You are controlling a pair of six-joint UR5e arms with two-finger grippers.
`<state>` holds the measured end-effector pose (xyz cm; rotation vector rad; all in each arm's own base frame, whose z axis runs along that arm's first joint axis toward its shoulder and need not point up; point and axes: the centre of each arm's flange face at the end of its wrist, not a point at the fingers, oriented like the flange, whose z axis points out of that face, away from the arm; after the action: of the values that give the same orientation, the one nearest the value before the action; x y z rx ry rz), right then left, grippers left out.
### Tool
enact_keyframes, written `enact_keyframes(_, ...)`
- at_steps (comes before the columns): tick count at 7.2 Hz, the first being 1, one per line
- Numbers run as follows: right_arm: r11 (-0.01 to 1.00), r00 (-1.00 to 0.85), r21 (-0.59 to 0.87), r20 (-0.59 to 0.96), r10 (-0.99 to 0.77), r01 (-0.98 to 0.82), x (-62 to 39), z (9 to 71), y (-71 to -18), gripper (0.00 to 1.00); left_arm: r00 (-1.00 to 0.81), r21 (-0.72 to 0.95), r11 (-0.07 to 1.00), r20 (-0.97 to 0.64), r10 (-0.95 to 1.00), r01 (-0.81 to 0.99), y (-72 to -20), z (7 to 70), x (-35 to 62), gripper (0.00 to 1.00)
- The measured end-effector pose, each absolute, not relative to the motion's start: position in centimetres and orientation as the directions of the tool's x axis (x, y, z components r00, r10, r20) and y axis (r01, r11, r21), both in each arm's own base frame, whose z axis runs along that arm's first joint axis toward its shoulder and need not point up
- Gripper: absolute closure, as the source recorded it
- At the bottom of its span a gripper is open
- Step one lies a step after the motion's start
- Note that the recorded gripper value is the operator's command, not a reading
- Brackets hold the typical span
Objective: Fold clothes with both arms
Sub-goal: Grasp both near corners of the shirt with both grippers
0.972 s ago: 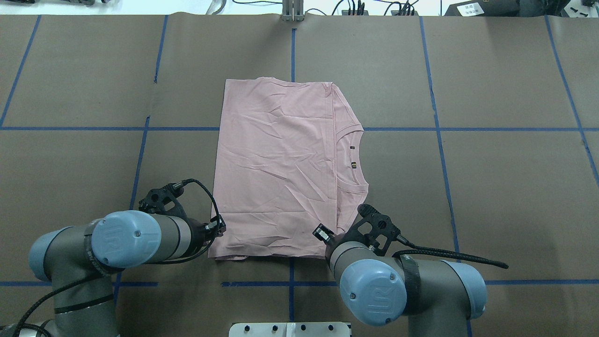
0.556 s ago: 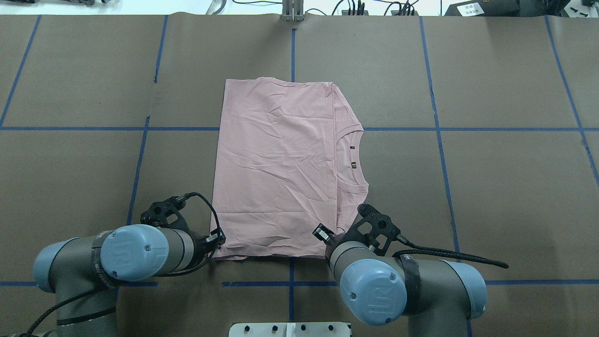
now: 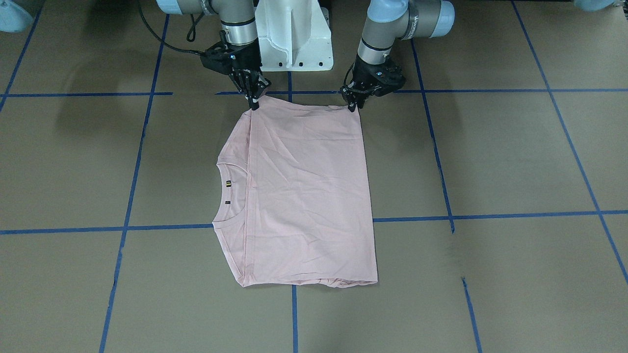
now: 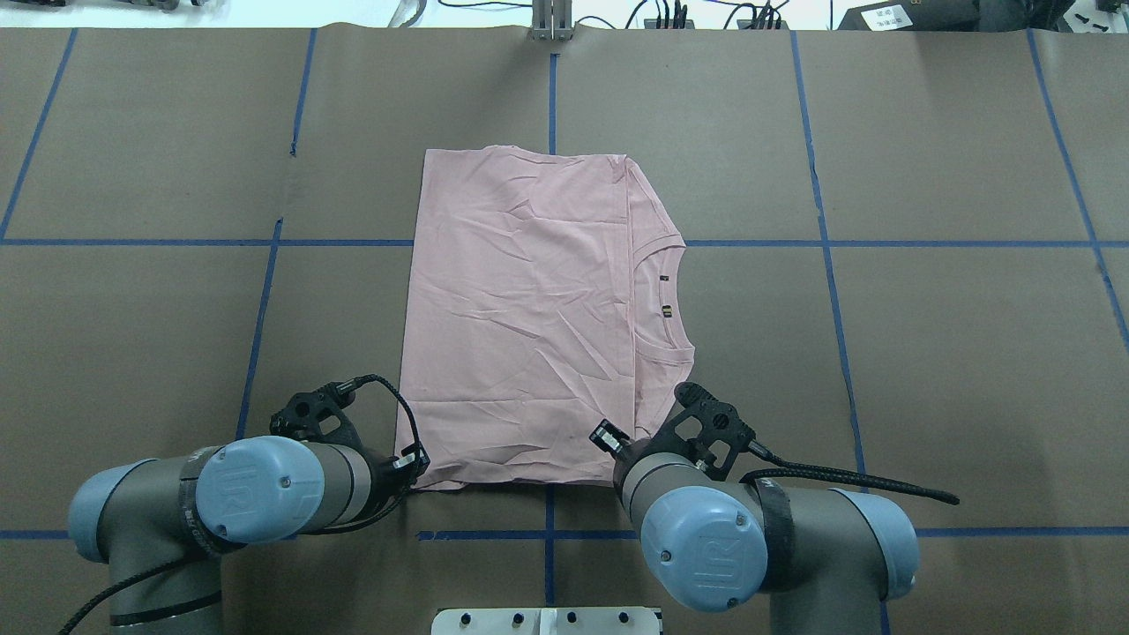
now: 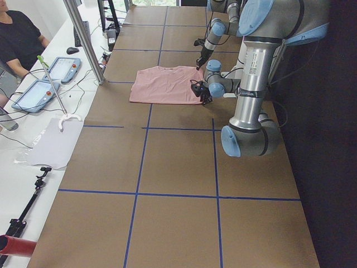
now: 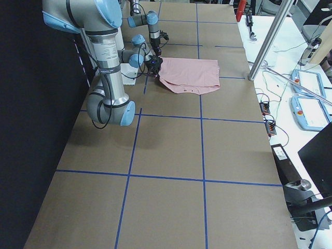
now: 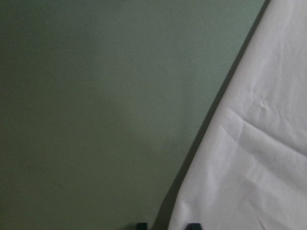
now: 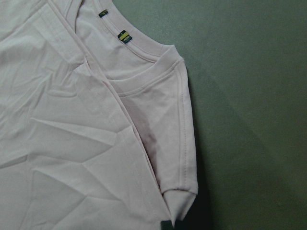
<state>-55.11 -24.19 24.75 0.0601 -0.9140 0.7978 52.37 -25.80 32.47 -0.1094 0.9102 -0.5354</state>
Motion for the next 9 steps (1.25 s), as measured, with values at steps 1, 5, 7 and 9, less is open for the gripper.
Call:
enact_keyframes(1,0.718,0.349,-0.277,0.727,0.591,-0.639,-55.0,24.7,-24.2,1.00,0.487,-0.319,0.860,-0.721,-0.493,0.398,-25.7,32.3,52.4,1.00)
enact_keyframes(5,0.725,0.331,-0.296,0.739,0.586,-0.622,-52.3,24.2,-23.0,1.00,0.409,-0.375,0.843,-0.750,-0.520,0.385,-24.3,26.7,48.8,1.00)
enact_keyframes(7,0.732,0.323,-0.307,0.746,0.582,-0.608,-48.6,23.6,-21.9,1.00,0.382,-0.393,0.839,-0.760,-0.527,0.376,-23.4,22.0,45.2,1.00)
enact_keyframes(9,0.713,0.304,-0.299,0.751,0.586,-0.635,-47.8,21.3,-27.9,1.00,0.355,-0.317,0.840,-0.798,-0.487,0.441,-29.7,19.7,43.9,1.00)
